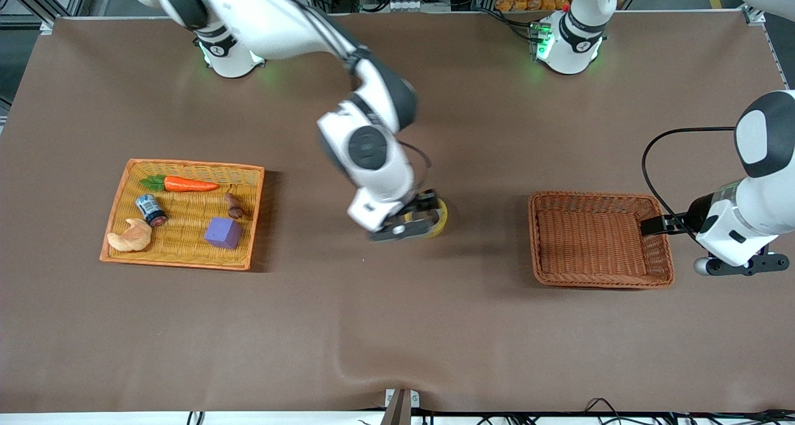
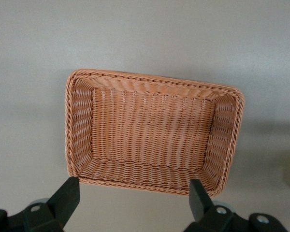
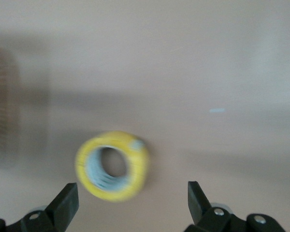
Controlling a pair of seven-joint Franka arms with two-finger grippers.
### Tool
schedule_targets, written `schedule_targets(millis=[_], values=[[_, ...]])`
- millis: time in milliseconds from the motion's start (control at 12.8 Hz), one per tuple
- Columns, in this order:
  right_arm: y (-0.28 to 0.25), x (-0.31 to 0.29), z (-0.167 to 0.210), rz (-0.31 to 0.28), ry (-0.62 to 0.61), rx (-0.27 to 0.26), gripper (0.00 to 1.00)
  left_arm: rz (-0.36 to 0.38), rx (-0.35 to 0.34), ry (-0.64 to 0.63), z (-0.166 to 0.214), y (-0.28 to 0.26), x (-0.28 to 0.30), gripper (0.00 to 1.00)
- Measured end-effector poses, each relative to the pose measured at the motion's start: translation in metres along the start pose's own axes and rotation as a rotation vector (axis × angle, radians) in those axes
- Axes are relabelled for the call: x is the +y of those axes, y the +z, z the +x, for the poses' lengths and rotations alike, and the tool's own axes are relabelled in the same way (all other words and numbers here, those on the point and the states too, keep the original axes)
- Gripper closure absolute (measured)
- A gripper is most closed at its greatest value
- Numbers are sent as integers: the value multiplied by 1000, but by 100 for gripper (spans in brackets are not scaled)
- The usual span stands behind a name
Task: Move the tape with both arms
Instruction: 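Set the tape on the table beside the basket with the right gripper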
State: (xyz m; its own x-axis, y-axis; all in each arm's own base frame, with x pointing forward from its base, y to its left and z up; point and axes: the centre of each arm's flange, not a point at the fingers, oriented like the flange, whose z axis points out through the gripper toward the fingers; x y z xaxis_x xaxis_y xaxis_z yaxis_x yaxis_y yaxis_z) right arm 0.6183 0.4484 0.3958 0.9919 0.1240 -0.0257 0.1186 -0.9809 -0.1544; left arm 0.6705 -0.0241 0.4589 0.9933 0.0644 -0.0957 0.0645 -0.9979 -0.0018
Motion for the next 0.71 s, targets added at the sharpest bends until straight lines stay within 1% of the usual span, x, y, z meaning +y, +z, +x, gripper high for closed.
schedule_targets(millis=[78,157,235,313,392,548,705], values=[[-44,45,9,-26,-8,-15,0,1,-2,0,3,10,18,0],[-78,84,12,-72,-3,-11,0,7,1,-8,6,26,47,0],[-99,113,9,-125,13,-2,0,28,12,-18,8,43,80,0],[-113,135,3,-165,35,2,0,48,19,-32,8,55,106,0],[-122,159,-6,-188,67,-5,0,58,19,-43,6,61,123,0],[-147,221,-22,-194,150,-12,0,63,16,-49,1,66,143,0],[-183,301,-35,-177,210,-1,0,68,11,-63,-7,73,170,0]])
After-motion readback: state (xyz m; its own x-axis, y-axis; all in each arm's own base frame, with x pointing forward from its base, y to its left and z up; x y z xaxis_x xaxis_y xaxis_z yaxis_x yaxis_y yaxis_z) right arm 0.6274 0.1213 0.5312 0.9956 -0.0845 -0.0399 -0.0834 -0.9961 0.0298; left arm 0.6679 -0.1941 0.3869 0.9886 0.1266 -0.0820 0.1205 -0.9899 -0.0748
